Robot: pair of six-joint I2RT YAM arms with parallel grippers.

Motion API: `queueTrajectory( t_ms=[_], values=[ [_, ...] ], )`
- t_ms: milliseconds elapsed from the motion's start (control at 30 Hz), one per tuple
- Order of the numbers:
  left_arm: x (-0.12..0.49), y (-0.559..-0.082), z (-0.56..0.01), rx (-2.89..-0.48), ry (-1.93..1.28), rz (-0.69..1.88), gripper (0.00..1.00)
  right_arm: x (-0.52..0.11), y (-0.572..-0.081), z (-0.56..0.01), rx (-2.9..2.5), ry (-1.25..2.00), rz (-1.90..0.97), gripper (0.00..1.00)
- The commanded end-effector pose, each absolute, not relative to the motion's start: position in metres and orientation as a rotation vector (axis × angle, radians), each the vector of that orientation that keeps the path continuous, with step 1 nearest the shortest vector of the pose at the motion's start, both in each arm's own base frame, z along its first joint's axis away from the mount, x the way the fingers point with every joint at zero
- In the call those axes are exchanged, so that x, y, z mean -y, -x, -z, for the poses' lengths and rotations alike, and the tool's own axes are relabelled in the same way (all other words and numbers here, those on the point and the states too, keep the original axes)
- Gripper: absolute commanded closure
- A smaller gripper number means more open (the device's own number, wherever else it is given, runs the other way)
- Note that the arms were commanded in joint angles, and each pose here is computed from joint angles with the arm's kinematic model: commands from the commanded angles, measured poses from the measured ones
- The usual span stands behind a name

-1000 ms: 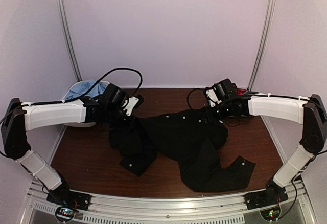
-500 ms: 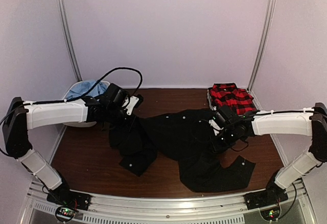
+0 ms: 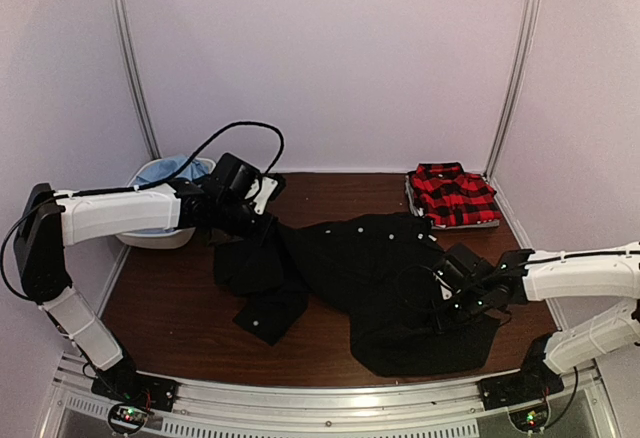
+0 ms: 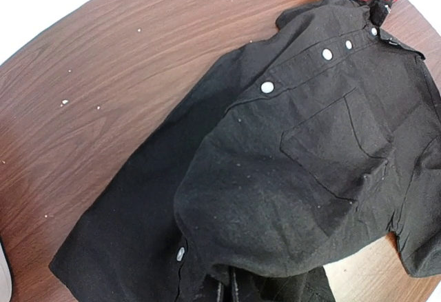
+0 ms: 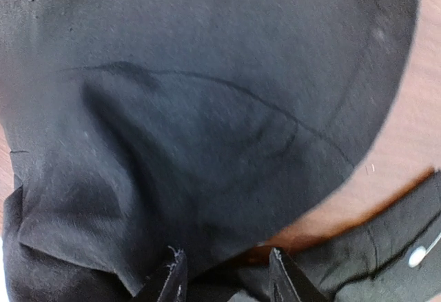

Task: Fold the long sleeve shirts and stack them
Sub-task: Flatten out the crumpled shirt at the center of the board.

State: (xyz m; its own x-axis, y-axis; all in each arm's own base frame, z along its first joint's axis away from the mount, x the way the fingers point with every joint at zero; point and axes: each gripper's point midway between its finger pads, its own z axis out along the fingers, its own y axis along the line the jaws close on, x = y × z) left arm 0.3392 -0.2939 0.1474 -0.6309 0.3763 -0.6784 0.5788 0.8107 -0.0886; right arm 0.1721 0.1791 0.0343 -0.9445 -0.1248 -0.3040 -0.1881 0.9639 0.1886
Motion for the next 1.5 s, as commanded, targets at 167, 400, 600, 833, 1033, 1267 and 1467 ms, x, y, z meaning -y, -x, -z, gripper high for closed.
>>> queueTrajectory(
  t_ms=[167,400,600,833,1033,1267,1467],
  values=[
    [0.303,-0.337,-0.151,-2.305,-0.747,0.439,0.93,-0.185,-0.197,-0.108,-2.574,0.138,-0.279,0.47],
    [0.301,-0.335,-0.147,-2.318,-0.753,0.434,0.93,-0.226,-0.224,-0.148,-2.415,0.307,-0.358,0.36],
    [0.302,-0.334,-0.147,-2.317,-0.761,0.443,0.93,-0.276,-0.232,-0.115,-2.461,0.647,-0.354,0.25],
    [0.301,-0.332,-0.148,-2.319,-0.771,0.442,0.92,-0.311,-0.220,-0.071,-2.525,0.962,-0.409,0.15],
    [0.301,-0.332,-0.145,-2.327,-0.775,0.444,0.92,-0.315,-0.214,-0.041,-2.563,1.097,-0.362,0.12],
    [0.301,-0.332,-0.142,-2.333,-0.780,0.451,0.92,-0.311,-0.215,-0.014,-2.587,1.179,-0.274,0.19],
    [0.302,-0.330,-0.143,-2.332,-0.785,0.462,0.92,-0.297,-0.212,0.005,-2.624,1.153,-0.189,0.40]
  ],
)
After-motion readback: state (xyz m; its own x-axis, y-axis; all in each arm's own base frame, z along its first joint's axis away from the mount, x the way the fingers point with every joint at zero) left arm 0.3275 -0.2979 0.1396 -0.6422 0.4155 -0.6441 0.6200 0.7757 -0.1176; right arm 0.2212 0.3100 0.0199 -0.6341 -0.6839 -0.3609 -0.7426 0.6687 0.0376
